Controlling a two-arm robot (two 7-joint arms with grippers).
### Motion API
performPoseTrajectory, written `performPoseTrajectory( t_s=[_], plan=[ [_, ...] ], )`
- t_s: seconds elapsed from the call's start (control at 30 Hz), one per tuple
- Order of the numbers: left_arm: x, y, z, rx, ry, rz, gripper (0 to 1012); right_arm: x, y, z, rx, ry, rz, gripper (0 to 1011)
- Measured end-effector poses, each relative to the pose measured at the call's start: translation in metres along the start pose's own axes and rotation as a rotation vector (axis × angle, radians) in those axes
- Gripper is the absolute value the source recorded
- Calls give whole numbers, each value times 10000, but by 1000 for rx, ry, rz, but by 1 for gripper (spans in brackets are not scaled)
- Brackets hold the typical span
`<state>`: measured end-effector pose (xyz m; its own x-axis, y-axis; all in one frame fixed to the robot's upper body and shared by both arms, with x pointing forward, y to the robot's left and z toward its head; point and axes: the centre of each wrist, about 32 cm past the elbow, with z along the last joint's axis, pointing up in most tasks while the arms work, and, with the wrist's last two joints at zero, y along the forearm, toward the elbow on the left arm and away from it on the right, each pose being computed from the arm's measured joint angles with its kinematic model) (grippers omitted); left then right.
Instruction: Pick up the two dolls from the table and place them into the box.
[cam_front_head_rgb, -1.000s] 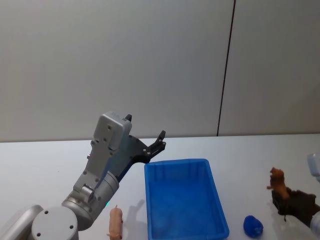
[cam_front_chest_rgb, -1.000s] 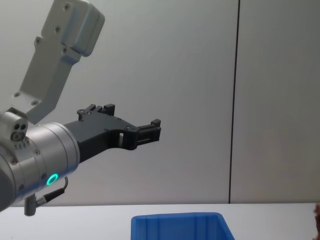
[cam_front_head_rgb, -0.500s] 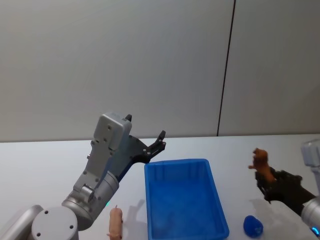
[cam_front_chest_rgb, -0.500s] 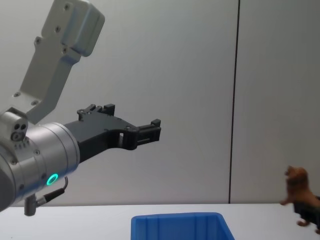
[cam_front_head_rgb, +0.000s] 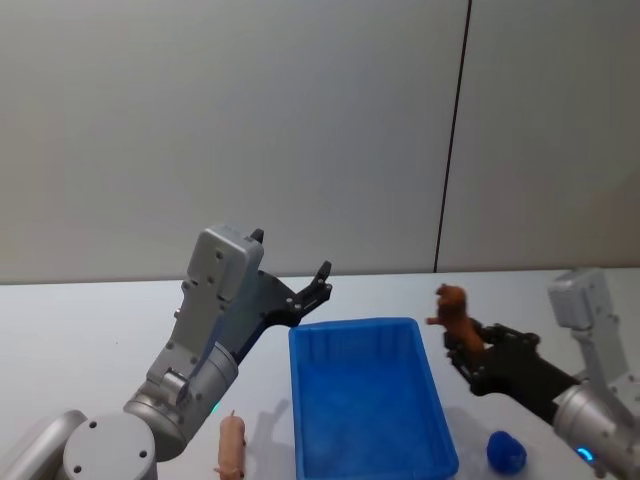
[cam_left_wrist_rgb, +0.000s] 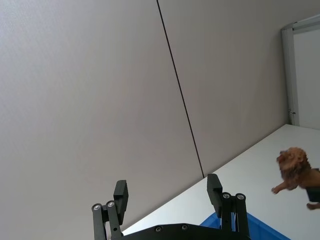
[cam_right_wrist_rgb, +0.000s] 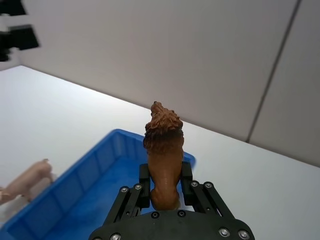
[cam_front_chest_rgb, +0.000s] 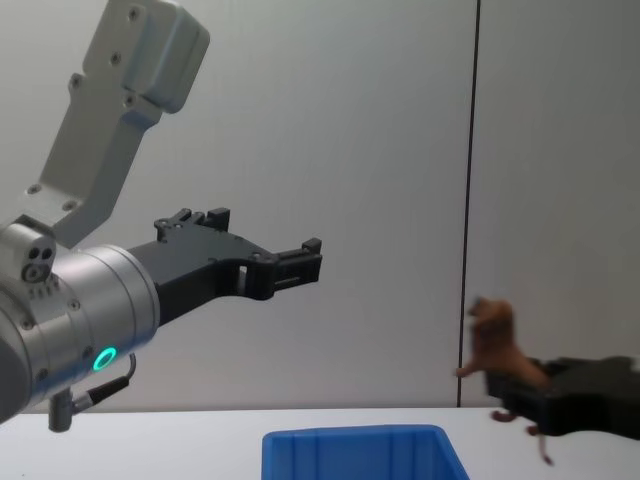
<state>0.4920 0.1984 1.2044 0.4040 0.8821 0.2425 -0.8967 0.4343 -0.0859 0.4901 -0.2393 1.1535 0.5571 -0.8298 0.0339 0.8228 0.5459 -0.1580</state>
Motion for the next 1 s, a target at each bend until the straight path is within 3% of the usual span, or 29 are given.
performPoseTrajectory(
  t_s=[0.37,0.73,1.0],
  plan=[
    [0,0,0,0,0,0,1001,-214,357,-5,44,-31,177,381],
    [0,0,0,0,0,0,1001,-342,640,-62,46,-42,254,766],
    [0,0,0,0,0,0,1001,-345,674,-72,48,-41,233,969]
  ],
)
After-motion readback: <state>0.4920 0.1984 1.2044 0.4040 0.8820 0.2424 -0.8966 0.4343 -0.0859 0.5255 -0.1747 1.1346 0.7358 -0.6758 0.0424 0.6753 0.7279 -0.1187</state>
